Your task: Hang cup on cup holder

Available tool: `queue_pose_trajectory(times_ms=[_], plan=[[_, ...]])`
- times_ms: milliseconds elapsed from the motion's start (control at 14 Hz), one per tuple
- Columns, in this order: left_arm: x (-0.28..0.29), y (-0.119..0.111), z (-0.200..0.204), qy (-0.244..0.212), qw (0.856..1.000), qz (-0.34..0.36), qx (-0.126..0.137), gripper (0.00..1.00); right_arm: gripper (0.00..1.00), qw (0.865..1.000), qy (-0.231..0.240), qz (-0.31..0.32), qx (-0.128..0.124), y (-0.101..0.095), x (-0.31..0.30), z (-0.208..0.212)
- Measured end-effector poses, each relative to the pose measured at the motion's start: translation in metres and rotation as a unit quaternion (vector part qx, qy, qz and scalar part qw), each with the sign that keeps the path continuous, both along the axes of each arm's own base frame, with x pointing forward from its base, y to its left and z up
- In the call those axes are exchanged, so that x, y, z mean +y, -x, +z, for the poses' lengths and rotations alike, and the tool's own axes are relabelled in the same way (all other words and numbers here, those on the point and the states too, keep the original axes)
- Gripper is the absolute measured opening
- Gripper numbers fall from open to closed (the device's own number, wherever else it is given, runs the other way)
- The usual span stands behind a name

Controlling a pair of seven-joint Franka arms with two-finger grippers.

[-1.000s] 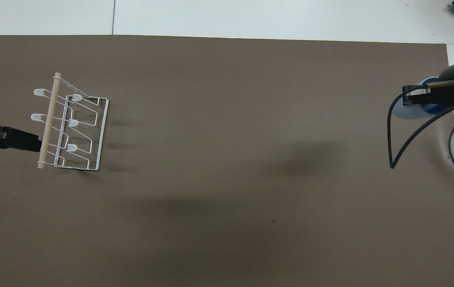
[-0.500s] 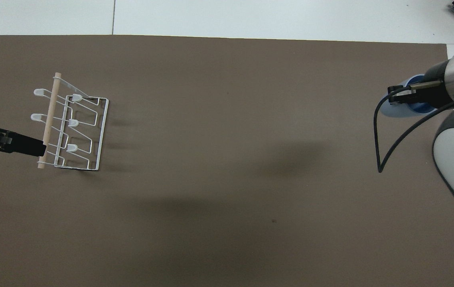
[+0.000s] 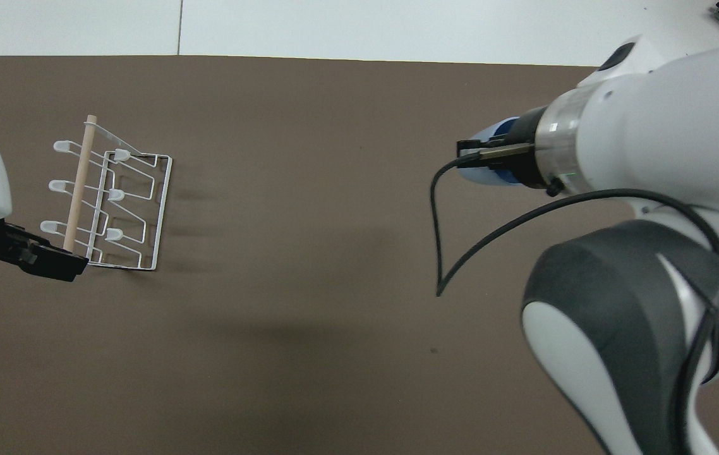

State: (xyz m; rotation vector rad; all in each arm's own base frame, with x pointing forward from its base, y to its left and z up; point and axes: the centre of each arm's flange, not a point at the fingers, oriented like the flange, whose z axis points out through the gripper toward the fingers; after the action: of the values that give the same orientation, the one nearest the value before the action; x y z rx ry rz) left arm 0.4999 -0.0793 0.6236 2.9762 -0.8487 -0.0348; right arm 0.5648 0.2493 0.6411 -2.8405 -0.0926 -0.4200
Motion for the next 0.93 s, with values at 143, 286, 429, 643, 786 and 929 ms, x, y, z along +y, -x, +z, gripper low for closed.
queue_pose_trajectory(times_ms=[143, 286, 429, 643, 786, 929], plan=[[-0.012, -0.004, -0.001, 0.025, 0.997, -0.071, -0.025, 1.00, 0.05, 0.997, -0.068, -0.017, -0.014, 0.020, 0.061, 0.008], [-0.029, -0.005, -0.009, 0.055, 0.991, -0.119, -0.040, 1.00, 0.05, 0.983, -0.170, -0.065, -0.009, 0.040, 0.122, 0.012], [-0.058, 0.002, -0.015, 0.069, 0.982, -0.171, -0.053, 1.00, 0.05, 0.957, -0.267, -0.114, 0.008, 0.056, 0.167, 0.013], [-0.100, 0.021, -0.015, 0.093, 0.960, -0.257, -0.067, 1.00, 0.05, 0.919, -0.352, -0.169, 0.057, 0.072, 0.198, 0.013], [-0.100, 0.023, -0.013, 0.100, 0.937, -0.326, -0.077, 1.00, 0.05, 0.915, -0.357, -0.175, 0.066, 0.075, 0.202, 0.013], [-0.092, 0.022, -0.014, 0.100, 0.915, -0.382, -0.084, 1.00, 0.05, 0.915, -0.356, -0.177, 0.068, 0.075, 0.202, 0.011]])
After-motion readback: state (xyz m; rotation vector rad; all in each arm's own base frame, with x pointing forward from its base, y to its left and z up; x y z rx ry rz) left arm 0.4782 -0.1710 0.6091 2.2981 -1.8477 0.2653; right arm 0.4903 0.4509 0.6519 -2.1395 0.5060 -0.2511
